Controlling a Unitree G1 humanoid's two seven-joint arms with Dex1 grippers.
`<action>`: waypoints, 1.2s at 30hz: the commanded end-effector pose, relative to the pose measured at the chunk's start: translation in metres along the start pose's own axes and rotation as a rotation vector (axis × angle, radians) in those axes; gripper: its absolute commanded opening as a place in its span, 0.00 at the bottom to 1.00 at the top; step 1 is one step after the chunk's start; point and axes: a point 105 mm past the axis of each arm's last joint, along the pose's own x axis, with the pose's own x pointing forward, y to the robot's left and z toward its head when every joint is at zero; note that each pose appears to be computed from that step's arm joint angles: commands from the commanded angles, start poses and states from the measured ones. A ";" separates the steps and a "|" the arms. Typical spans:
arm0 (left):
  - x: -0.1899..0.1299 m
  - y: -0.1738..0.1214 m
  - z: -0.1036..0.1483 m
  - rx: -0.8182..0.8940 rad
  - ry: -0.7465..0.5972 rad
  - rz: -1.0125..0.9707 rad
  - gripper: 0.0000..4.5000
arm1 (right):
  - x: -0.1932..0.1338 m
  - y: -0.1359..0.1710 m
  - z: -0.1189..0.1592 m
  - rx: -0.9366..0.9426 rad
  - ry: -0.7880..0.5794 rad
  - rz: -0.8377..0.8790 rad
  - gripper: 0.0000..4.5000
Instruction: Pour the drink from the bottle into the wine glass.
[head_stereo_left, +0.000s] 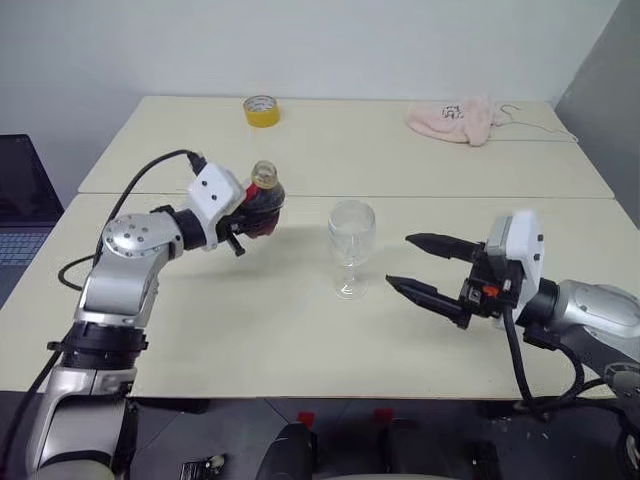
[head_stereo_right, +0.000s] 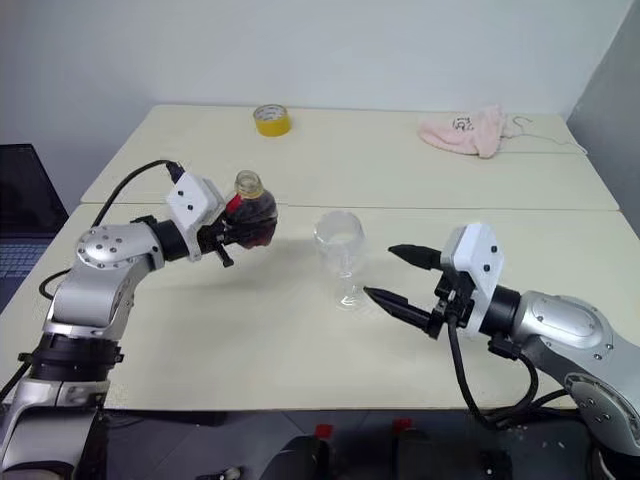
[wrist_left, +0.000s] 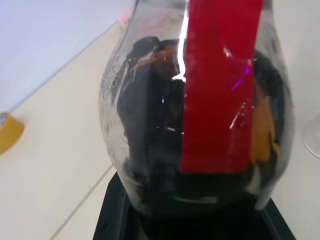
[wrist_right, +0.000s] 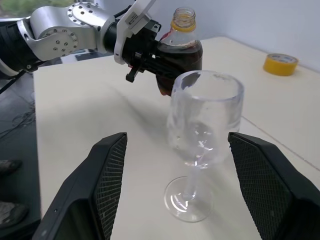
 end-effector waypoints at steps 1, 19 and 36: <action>0.005 0.004 0.020 0.102 -0.047 -0.006 0.21 | 0.005 0.003 0.007 -0.034 -0.023 -0.013 0.77; 0.046 -0.003 0.057 0.361 -0.150 -0.039 0.20 | 0.022 -0.004 0.005 -0.057 0.007 -0.028 0.77; 0.055 -0.008 0.081 0.605 -0.240 -0.024 0.20 | 0.032 -0.011 -0.008 -0.042 0.081 -0.056 0.77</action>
